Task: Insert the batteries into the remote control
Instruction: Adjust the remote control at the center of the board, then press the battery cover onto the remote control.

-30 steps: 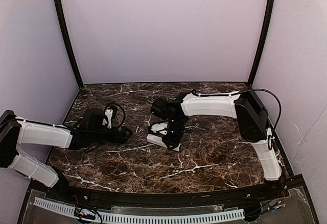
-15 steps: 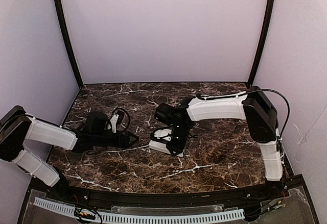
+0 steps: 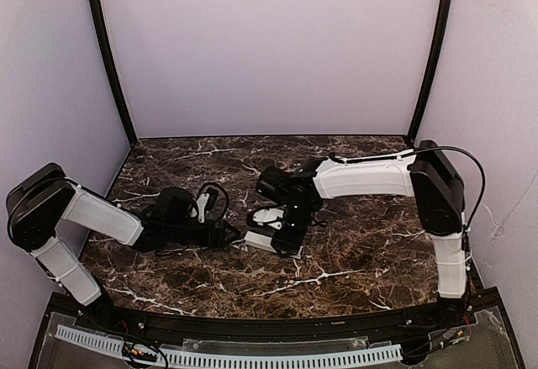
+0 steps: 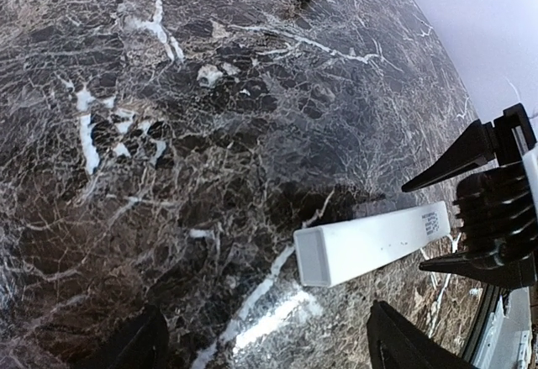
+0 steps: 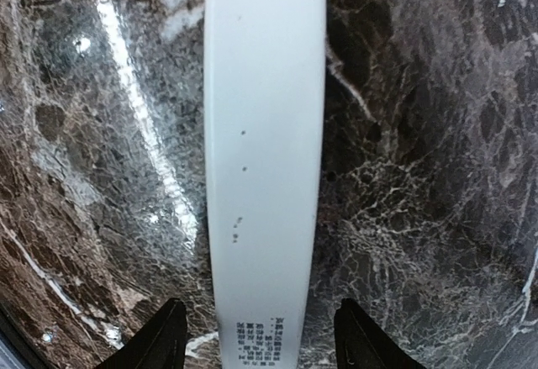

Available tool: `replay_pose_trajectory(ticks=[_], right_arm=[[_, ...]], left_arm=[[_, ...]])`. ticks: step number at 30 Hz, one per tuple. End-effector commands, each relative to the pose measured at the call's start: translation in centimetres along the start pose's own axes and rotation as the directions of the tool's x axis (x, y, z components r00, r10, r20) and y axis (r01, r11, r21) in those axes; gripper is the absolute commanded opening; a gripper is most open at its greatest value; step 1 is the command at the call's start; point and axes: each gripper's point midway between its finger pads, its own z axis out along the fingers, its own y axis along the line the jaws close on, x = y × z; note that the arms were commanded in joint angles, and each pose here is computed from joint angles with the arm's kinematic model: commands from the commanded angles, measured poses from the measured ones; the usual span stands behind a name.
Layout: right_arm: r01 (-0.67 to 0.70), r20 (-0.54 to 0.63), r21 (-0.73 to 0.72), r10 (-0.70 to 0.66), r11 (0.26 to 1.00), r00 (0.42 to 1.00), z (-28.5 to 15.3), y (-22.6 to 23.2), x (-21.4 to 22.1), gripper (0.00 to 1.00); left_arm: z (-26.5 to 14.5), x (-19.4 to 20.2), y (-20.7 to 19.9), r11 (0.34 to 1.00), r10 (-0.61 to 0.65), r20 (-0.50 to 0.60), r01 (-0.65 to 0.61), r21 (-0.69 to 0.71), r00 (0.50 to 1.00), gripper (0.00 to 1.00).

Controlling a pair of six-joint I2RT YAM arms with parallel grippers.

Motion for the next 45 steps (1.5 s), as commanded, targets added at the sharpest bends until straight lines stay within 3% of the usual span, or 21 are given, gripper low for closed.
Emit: replay_pose_trajectory(ticks=[1,8,13,18,30,45], right_arm=[[-0.006,0.111,0.026,0.003,1.0,0.994,-3.3,0.1,-2.0,0.59],[-0.064,0.163,0.019,0.06,0.998,0.985,-5.7,-0.1,-1.1,0.53],[-0.099,0.179,0.0,0.098,0.995,0.979,-6.4,0.0,0.0,0.32],[-0.099,0.155,-0.027,0.102,0.995,0.983,-5.4,0.5,0.9,0.23],[-0.109,0.118,-0.043,0.113,0.993,0.987,-3.1,0.4,1.3,0.19],[-0.131,0.039,-0.043,0.132,0.99,0.99,-0.4,0.2,3.4,0.15]], left_arm=[[0.4,-1.2,-0.9,1.0,0.009,0.015,-0.009,0.013,1.0,0.82],[1.2,-1.7,-1.6,1.0,0.019,0.015,-0.02,0.016,1.0,0.78],[1.8,-1.6,-2.1,0.999,0.044,-0.004,-0.044,0.016,0.999,0.74],[2.6,-1.8,-2.6,0.998,0.066,-0.015,-0.066,0.013,0.998,0.69],[3.6,-0.5,-3.0,0.991,0.128,-0.077,-0.131,-0.04,0.989,0.49],[4.7,0.6,-2.7,0.982,0.16,-0.126,-0.171,-0.081,0.979,0.34]])
